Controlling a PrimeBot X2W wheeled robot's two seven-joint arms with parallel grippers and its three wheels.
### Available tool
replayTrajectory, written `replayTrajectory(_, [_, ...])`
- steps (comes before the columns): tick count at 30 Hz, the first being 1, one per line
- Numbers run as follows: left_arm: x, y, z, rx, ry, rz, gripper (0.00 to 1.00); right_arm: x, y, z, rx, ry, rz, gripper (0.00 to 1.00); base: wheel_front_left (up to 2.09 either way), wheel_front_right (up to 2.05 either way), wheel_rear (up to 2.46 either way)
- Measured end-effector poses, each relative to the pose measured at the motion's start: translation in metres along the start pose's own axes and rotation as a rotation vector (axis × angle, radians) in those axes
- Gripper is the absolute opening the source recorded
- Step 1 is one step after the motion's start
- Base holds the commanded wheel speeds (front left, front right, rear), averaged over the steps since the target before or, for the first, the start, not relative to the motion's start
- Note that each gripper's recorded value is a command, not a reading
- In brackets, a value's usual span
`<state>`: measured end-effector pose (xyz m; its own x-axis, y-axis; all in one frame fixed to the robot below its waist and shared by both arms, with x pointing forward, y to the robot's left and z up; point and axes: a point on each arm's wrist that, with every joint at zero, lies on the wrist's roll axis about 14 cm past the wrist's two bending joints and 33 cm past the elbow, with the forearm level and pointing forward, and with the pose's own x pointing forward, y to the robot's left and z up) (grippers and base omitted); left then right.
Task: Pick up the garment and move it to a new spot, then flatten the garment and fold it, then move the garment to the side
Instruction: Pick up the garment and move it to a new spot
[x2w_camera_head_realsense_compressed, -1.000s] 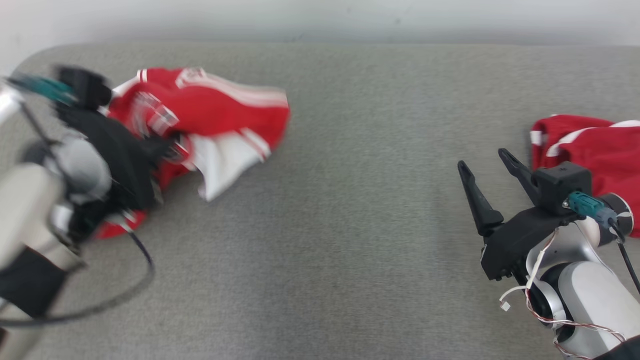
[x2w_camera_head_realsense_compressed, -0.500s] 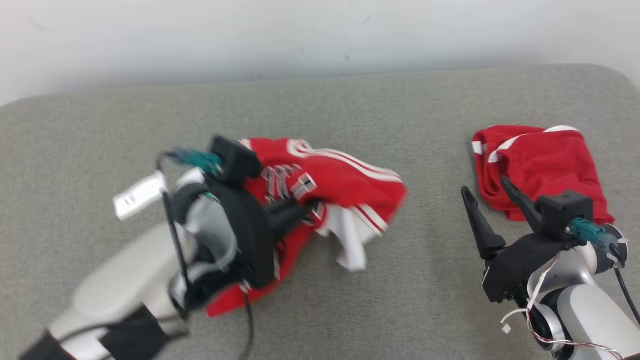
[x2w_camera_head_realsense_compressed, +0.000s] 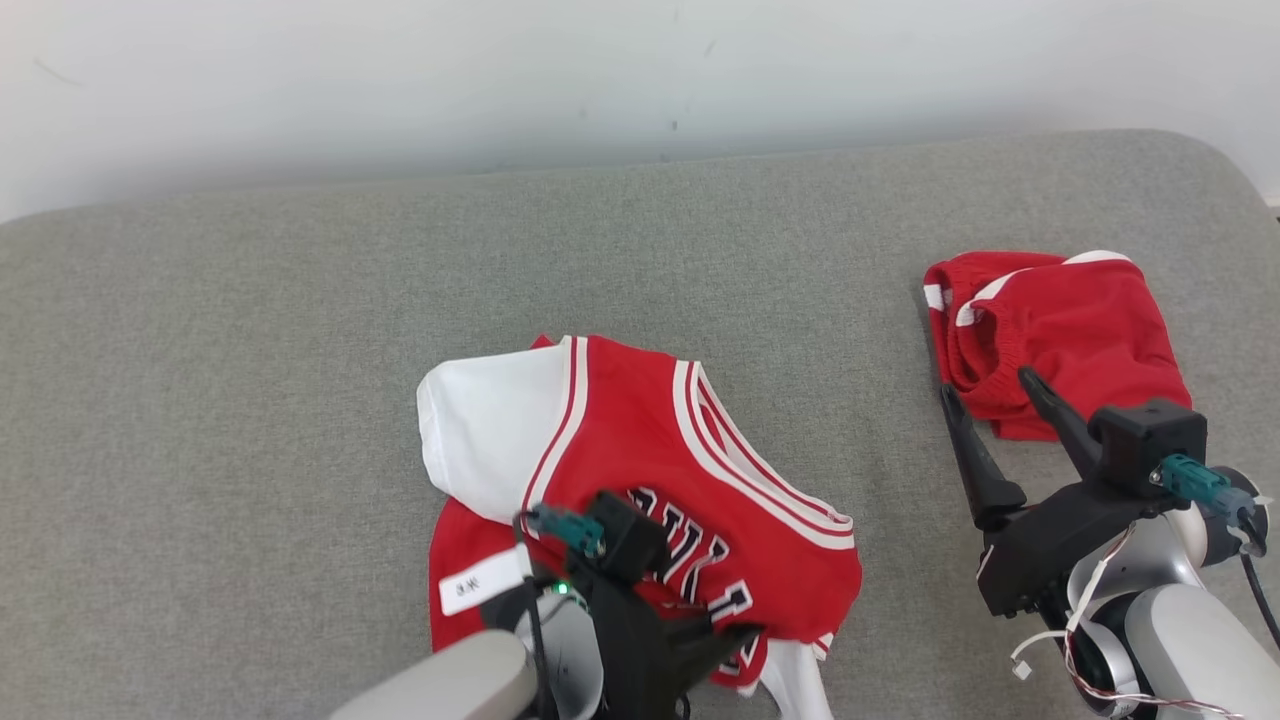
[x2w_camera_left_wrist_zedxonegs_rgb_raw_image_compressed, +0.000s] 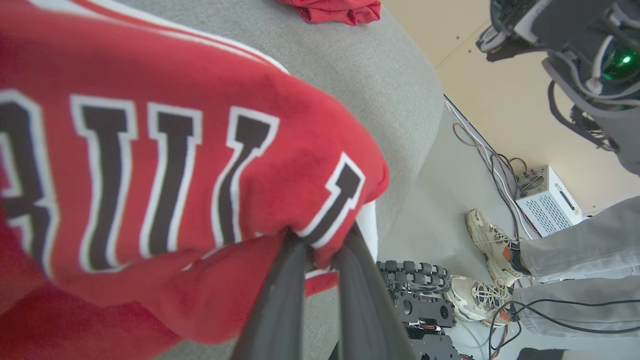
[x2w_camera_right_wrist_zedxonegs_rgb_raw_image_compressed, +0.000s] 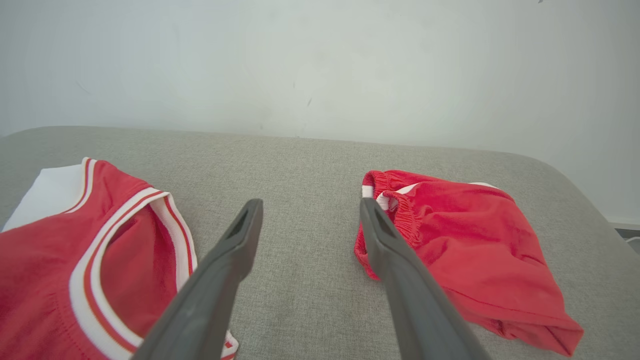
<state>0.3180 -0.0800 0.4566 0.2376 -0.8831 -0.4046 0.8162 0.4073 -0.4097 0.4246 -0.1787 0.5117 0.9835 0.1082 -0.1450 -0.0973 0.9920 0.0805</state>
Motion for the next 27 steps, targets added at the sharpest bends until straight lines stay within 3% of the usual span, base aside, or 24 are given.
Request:
replayTrajectory(1, [0.001,-0.001,-0.006,-0.012,0.011,0.002,0.0,-0.001,0.0,-0.002,0.001,0.005,-0.001,1.0,0.0,0.0,0.0])
replayTrajectory(2, [0.002,0.0,-0.013,-0.021,0.021,0.012,0.29,-0.001,0.001,-0.003,0.001,0.008,0.001,1.0,0.0,0.0,0.0])
replayTrajectory(3, [0.001,0.001,-0.018,-0.023,0.023,0.021,1.0,-0.002,0.002,-0.003,0.001,0.007,0.003,1.0,0.0,0.0,0.0])
replayTrajectory(9, [0.001,0.003,-0.002,-0.046,-0.072,0.048,1.0,0.0,0.001,-0.002,0.005,0.002,0.008,1.0,0.0,0.0,0.0])
replayTrajectory(16, [-0.024,0.029,0.015,-0.049,-0.189,0.158,1.0,0.005,0.018,-0.005,0.014,0.013,0.061,1.0,0.0,0.0,0.0])
replayTrajectory(27, [-0.084,0.074,0.002,-0.1,-0.306,0.423,1.0,0.002,0.056,-0.011,0.025,0.043,0.176,1.0,0.0,0.0,0.0])
